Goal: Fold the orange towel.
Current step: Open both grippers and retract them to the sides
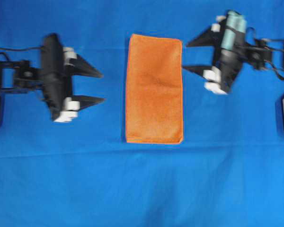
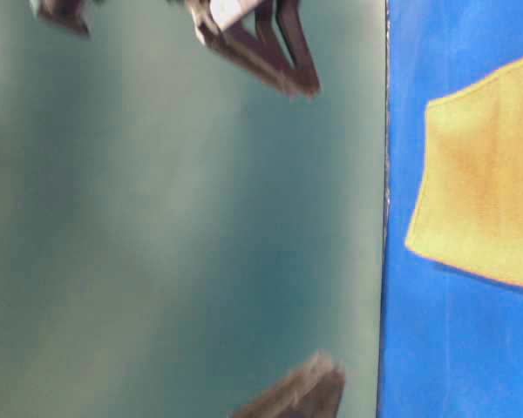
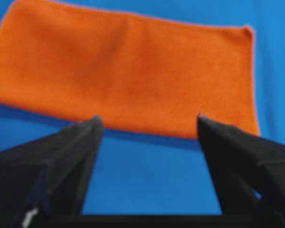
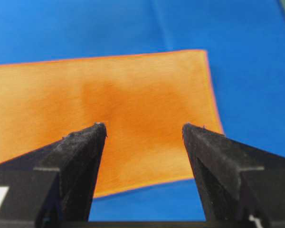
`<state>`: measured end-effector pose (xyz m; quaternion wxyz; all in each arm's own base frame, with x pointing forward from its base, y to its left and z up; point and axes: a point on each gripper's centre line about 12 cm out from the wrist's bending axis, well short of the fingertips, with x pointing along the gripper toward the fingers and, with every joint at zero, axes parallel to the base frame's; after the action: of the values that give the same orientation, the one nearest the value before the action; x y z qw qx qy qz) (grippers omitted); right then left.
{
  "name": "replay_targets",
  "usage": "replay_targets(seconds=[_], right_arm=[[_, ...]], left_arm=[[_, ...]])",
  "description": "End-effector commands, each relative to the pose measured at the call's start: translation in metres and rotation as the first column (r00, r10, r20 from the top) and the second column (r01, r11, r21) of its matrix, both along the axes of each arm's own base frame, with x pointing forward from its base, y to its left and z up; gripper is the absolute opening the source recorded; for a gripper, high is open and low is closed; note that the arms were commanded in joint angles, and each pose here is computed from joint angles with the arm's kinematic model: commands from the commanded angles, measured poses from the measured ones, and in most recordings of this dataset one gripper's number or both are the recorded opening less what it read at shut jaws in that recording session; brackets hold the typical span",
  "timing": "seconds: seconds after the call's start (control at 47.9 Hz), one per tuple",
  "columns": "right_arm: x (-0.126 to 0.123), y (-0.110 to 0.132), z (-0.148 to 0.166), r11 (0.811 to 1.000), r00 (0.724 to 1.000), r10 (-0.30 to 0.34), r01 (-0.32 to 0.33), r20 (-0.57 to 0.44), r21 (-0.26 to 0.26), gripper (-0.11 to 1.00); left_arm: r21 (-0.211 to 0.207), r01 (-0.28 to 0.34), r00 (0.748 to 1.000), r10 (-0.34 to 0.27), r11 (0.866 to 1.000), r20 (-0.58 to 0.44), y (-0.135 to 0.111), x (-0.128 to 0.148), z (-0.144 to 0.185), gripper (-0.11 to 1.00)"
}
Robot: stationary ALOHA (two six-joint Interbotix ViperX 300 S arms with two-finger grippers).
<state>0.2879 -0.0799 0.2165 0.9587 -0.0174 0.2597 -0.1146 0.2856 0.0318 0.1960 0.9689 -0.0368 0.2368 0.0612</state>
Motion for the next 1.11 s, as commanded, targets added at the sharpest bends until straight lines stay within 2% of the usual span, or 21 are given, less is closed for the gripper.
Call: replay_targets(seconds=[0.0, 0.272, 0.418, 0.69, 0.857, 1.087], right_arm=[[-0.012, 0.010, 0.015, 1.000, 0.997, 0.009, -0.010, 0.080, 0.016, 0.65], [-0.045, 0.028, 0.011, 0.996, 0.989, 0.008, -0.020, 0.147, 0.085, 0.65], [-0.047, 0.031, 0.002, 0.993, 0.988, 0.011, -0.029, 0.156, 0.115, 0.65], [-0.042, 0.029, 0.004, 0.993, 0.986, 0.010, -0.030, 0.165, 0.117, 0.65], [-0.032, 0.008, 0.008, 0.992, 0.985, -0.058, 0.038, 0.163, 0.119, 0.64], [-0.005, -0.043, -0.006, 0.978, 0.981, -0.180, 0.170, 0.076, 0.119, 0.64]], left_arm=[[0.013, -0.025, 0.996, 0.023, 1.000, 0.086, 0.006, -0.013, 0.014, 0.73], [0.022, -0.055, 0.985, 0.051, 0.998, 0.164, 0.008, -0.045, 0.022, 0.73], [0.016, -0.057, 0.985, 0.054, 0.998, 0.163, 0.007, -0.051, 0.018, 0.73], [0.014, -0.059, 0.983, 0.056, 0.998, 0.175, 0.008, -0.046, 0.020, 0.73], [0.036, -0.085, 0.966, 0.073, 0.996, 0.248, 0.018, -0.029, 0.030, 0.73], [0.045, -0.155, 0.978, 0.147, 0.987, 0.150, 0.054, 0.021, 0.014, 0.73]])
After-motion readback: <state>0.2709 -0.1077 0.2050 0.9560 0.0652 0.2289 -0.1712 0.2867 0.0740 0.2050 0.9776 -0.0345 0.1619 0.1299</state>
